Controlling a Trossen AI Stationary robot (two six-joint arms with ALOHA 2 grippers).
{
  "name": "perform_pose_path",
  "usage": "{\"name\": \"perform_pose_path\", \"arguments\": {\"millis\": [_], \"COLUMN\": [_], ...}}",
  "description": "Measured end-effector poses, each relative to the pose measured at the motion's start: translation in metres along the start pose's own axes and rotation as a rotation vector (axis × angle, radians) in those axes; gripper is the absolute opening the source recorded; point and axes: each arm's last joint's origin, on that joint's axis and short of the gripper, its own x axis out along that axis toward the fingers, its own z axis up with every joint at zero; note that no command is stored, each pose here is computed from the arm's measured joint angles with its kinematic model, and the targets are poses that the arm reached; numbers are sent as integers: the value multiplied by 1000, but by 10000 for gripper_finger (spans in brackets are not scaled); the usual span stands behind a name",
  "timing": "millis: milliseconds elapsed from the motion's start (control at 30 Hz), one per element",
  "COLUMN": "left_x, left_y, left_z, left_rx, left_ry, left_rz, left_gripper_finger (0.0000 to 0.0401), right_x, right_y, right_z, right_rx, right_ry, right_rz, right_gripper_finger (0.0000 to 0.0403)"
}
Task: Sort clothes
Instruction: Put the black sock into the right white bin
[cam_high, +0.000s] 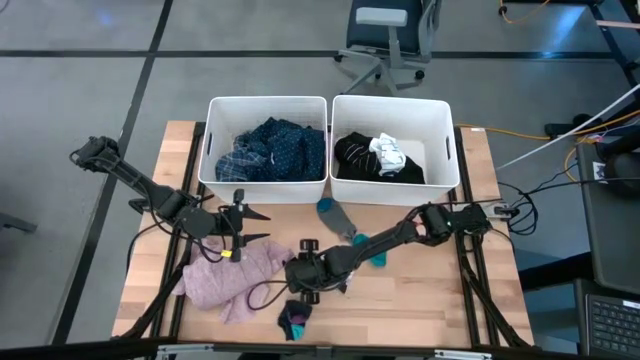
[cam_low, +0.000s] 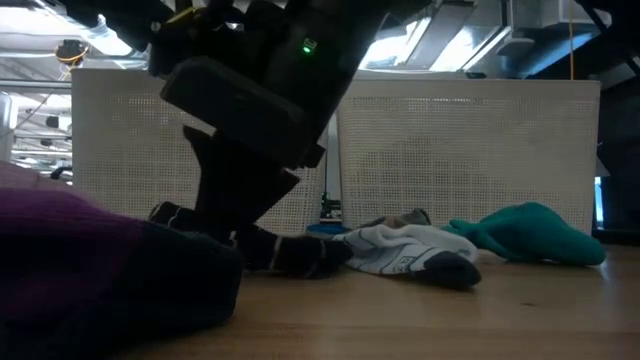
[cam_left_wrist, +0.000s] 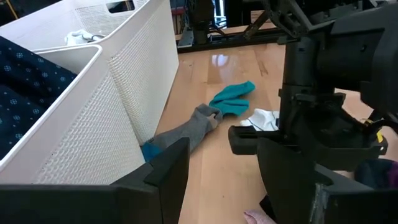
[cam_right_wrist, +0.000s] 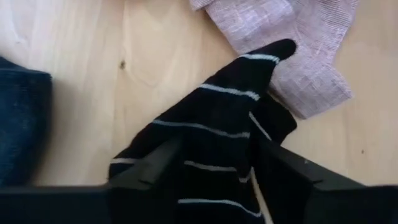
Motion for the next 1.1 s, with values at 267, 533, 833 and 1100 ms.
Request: {"name": "perform_pose_path", "arguments": {"millis": [267,533,833,1100], "left_x": [0,0,0,0], "left_y": [0,0,0,0], "left_z": [0,0,0,0], "left_rx": [1,4,3,3], "left_ry": [0,3,3,3], "left_rz": [0,0,0,0], "left_gripper_finger": [180,180,180,180], "right_x": [-5,-63,-165,-259], "right_y": [1,-2,-31,-75], "right_z": [-3,2,3,-8], "right_rx": [-25,-60,-59,34], "right_ry": [28,30,-21,-140], "right_rz": [-20,-91,-320,-544], "right_gripper_finger": [21,40,13,22]}}
